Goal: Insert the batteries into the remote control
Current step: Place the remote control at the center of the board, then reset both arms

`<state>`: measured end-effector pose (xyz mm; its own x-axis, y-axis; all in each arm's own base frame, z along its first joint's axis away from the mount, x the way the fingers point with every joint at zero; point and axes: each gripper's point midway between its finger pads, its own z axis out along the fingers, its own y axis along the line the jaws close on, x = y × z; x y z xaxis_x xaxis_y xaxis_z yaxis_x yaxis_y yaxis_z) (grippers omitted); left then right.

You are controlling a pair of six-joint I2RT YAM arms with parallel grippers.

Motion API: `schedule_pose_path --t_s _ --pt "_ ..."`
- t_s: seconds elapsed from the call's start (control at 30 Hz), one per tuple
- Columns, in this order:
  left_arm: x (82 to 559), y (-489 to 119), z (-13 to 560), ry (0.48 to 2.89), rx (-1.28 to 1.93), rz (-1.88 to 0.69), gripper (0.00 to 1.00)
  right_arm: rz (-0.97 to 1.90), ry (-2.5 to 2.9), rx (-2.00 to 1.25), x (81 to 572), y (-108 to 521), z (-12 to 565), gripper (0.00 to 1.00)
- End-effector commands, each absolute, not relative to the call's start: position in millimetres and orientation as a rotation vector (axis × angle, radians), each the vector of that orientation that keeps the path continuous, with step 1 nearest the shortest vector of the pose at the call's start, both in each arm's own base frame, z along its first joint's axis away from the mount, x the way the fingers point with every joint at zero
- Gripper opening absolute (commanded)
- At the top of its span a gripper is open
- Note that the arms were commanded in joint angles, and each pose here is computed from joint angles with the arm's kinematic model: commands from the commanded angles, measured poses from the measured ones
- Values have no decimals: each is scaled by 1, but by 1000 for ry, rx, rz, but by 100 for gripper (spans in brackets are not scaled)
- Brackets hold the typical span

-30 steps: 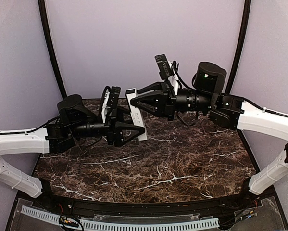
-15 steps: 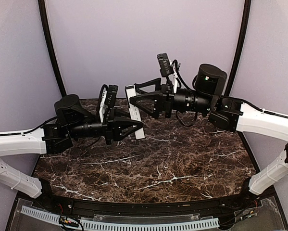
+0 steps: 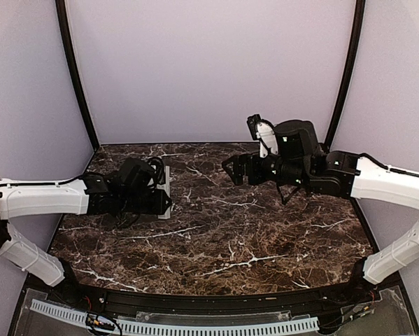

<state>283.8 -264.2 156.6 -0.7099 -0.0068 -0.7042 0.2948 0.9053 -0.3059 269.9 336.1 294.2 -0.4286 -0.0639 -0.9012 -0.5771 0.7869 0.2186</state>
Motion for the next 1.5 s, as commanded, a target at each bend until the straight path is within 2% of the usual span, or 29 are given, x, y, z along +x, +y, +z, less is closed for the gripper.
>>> schedule_pose_path --t_s 0.0,0.23,0.33,0.43,0.7,0.77,0.8,0.83,0.87,0.93,1.0,1.07,1.3,1.47 --pt "280 -230 108 2523 -3 -274 0 539 2040 -422 272 319 268 99" --pt "280 -245 69 2749 -57 -142 0 546 2058 -425 269 317 256 99" --pt "281 -256 63 2770 -52 -180 1 542 2064 -441 268 319 253 99" --pt "283 -261 53 2786 -40 -183 6 539 2070 -446 268 319 251 99" --pt "281 -266 26 2844 5 -158 7 541 2089 -440 266 318 243 99" --pt "280 -267 24 2855 5 -165 20 541 2094 -439 266 317 240 99" --pt "280 -268 24 2857 0 -171 37 541 2094 -436 266 317 240 99" --pt "280 -268 26 2858 -6 -173 47 539 2096 -437 266 317 240 99" --pt "280 -268 30 2850 -10 -179 65 539 2095 -436 266 317 240 99" --pt "284 -269 43 2821 -20 -196 85 542 2092 -435 266 317 242 99" --pt "289 -269 61 2777 -28 -216 95 544 2090 -434 266 317 242 99" --pt "295 -262 84 2712 -47 -194 98 551 2085 -441 265 318 244 99" --pt "321 -198 173 2352 -130 68 99 476 2093 -400 287 292 233 99" --pt "326 -141 187 2187 -316 184 99 487 2010 -318 312 240 238 99"
